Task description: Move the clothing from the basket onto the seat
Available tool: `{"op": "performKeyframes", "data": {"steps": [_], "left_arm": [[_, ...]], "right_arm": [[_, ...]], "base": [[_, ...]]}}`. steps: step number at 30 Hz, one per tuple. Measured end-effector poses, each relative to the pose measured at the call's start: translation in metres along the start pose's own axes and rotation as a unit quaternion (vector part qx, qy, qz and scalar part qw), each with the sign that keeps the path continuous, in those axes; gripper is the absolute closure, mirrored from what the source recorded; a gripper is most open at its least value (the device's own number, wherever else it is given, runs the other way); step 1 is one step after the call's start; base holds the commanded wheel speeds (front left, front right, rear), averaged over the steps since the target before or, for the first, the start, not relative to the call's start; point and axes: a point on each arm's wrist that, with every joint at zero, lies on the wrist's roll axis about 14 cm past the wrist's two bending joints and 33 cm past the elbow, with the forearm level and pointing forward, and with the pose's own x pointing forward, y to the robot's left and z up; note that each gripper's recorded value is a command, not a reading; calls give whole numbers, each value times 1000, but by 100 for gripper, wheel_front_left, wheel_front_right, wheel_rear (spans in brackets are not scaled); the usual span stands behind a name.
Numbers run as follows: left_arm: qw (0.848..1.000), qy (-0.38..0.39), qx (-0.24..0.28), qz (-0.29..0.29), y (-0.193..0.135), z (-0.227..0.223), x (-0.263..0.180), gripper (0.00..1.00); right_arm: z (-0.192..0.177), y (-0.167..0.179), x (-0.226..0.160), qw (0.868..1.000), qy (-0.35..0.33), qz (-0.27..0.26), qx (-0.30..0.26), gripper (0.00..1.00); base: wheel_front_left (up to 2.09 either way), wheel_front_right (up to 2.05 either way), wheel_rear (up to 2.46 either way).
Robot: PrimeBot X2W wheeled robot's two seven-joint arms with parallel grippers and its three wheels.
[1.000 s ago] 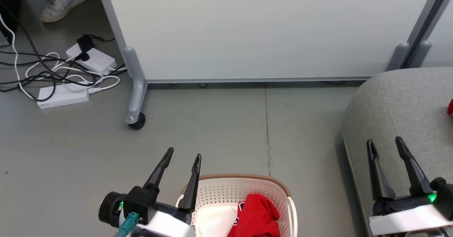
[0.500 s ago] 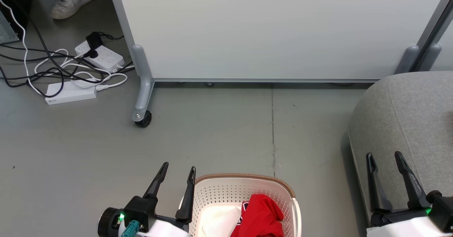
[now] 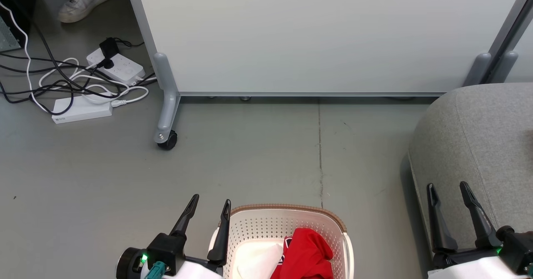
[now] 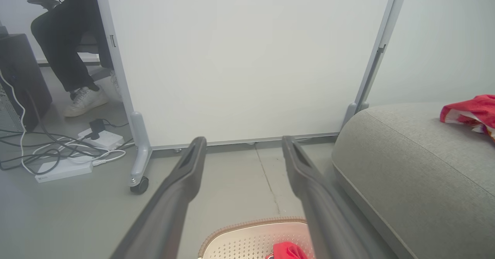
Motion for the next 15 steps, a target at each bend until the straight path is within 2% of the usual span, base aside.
{"op": "performKeyframes", "data": {"steps": [15], "left_arm": [[1000, 8, -2, -4, -2, -5, 1, 0]], "right_arm": [[-3, 0, 2, 1000, 4, -1, 3, 0]], "base": [[0, 0, 0]]}}
